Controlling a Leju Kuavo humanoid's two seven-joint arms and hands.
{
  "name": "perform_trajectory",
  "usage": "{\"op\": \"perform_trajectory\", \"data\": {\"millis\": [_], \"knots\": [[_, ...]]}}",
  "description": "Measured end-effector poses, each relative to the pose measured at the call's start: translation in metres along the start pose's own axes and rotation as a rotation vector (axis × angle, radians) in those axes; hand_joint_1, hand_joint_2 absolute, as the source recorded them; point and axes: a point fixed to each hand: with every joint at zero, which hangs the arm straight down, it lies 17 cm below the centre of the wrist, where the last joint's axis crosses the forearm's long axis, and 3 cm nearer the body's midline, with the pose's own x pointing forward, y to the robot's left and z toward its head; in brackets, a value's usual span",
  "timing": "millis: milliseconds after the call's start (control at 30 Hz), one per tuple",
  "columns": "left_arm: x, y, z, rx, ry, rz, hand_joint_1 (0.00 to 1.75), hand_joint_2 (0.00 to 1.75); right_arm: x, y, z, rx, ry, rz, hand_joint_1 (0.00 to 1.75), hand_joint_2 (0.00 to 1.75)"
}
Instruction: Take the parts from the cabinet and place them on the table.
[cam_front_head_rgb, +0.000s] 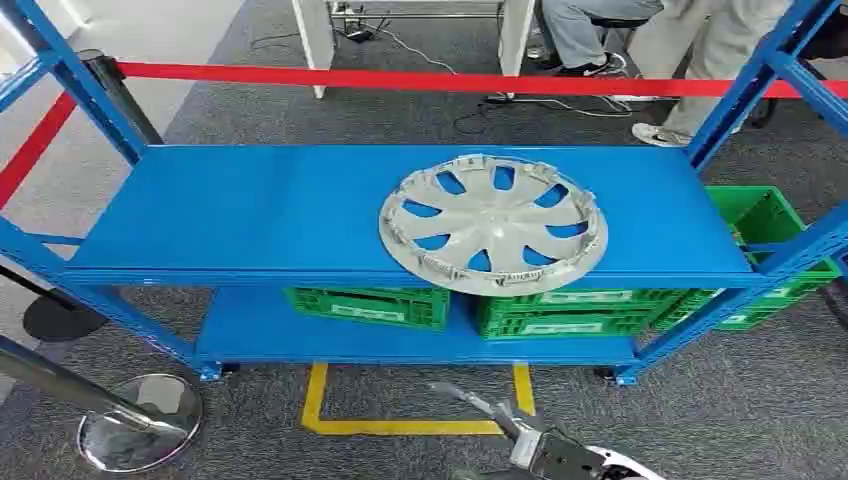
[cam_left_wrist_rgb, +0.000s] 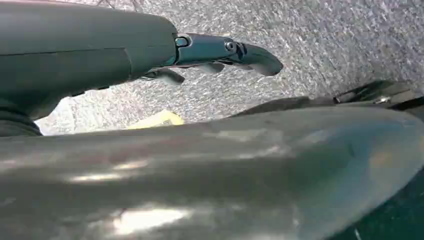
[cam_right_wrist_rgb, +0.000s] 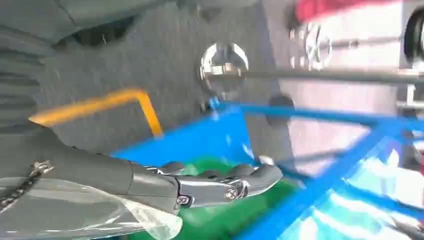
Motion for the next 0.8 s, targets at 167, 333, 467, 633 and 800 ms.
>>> {"op": "perform_trajectory", "data": {"millis": [167,333,467,633,800], "knots": [[0.0,0.0,0.0,0.008,0.0,-0.002,0.0,0.0,0.017,-0.025,-0.006,-0.089,-0.024,0.188,0.0,1.75],[0.0,0.002,0.0,0.024,-0.001,-0.005,0.0,0.0,0.031,-0.051,-0.009,-0.193,-0.043,0.377,0.0,1.75],[0.001,0.003,0.0,0.039,-0.008,-0.009,0.0,0.0,0.04,-0.066,-0.009,-0.267,-0.05,0.513,0.0,1.75],[0.002,0.004,0.0,0.054,-0.02,-0.021,0.0,0.0,0.048,-0.082,-0.008,-0.353,-0.051,0.675,0.0,1.75],[0.005,0.006,0.0,0.06,-0.041,-0.045,0.0,0.0,0.06,-0.097,-0.008,-0.439,-0.06,0.841,0.0,1.75]]}}
